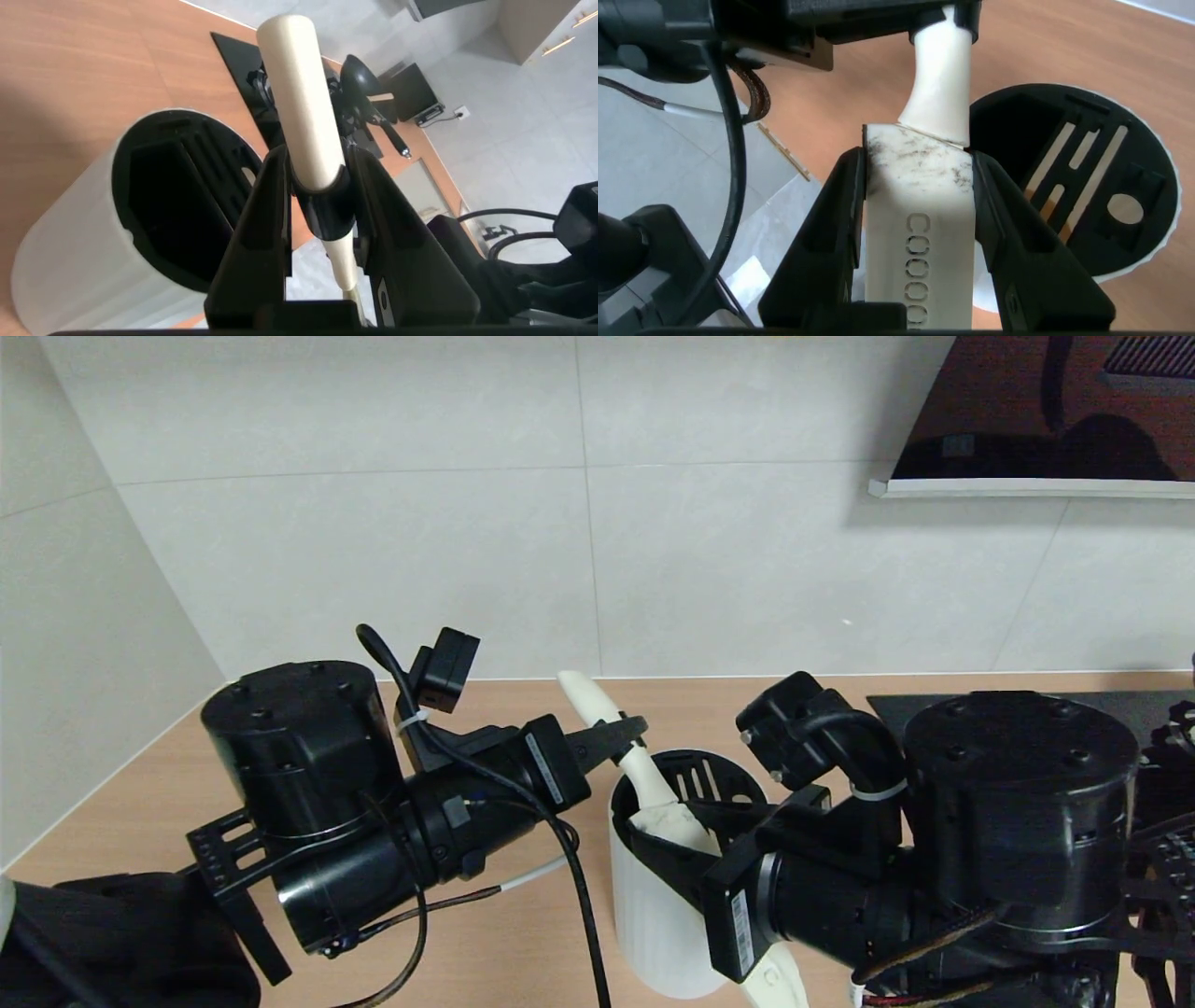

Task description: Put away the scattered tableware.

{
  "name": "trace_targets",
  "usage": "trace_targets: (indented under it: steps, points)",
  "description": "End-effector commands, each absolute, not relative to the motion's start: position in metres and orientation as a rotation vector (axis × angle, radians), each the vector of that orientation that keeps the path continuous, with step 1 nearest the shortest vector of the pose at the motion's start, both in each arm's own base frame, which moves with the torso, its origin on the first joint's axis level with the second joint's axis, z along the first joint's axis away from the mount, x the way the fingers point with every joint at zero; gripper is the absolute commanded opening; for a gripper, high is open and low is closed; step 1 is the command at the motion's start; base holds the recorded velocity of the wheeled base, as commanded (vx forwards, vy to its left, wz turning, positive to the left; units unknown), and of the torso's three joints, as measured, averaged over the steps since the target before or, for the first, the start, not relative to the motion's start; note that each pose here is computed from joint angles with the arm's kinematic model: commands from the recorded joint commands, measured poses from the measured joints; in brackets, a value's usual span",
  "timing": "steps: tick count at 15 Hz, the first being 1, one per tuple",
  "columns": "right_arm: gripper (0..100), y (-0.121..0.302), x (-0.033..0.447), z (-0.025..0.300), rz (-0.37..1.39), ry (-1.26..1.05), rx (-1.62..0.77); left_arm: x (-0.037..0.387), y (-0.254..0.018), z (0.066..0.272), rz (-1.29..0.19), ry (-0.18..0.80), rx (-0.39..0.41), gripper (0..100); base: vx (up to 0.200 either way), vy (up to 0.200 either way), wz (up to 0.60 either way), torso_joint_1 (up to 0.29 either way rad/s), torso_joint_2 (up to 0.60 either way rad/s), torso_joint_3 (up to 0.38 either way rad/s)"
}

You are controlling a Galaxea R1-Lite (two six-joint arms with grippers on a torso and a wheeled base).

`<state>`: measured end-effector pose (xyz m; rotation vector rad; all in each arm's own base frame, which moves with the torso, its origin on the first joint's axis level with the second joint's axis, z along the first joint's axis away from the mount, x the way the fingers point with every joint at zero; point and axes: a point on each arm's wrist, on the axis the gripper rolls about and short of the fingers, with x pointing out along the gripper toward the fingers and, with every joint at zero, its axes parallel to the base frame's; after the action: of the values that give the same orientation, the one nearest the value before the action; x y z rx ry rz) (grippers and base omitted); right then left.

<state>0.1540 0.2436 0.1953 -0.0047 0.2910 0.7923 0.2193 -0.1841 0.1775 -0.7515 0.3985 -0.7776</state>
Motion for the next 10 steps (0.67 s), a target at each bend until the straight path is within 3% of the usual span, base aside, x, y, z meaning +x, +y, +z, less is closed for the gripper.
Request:
trace_targets:
  steps: [1,2,10]
  points:
    - [0,0.244,0.154,0.195,0.790,0.291,-0.005,0.219,-0.184,0.179,-0.781,0.395,-0.753,0,0.000,0.000,0.00,0.000,0.00,0.000]
    - [100,0.244,0.154,0.195,0.791,0.290,-0.006,0.218,-0.183,0.179,-0.780,0.393,-0.754,0,0.000,0.000,0.00,0.000,0.00,0.000]
    - [100,0.234,0.151,0.209,0.772,0.246,0.021,0.222,-0.179,0.186,-0.770,0.365,-0.762,0,0.000,0.000,0.00,0.000,0.00,0.000]
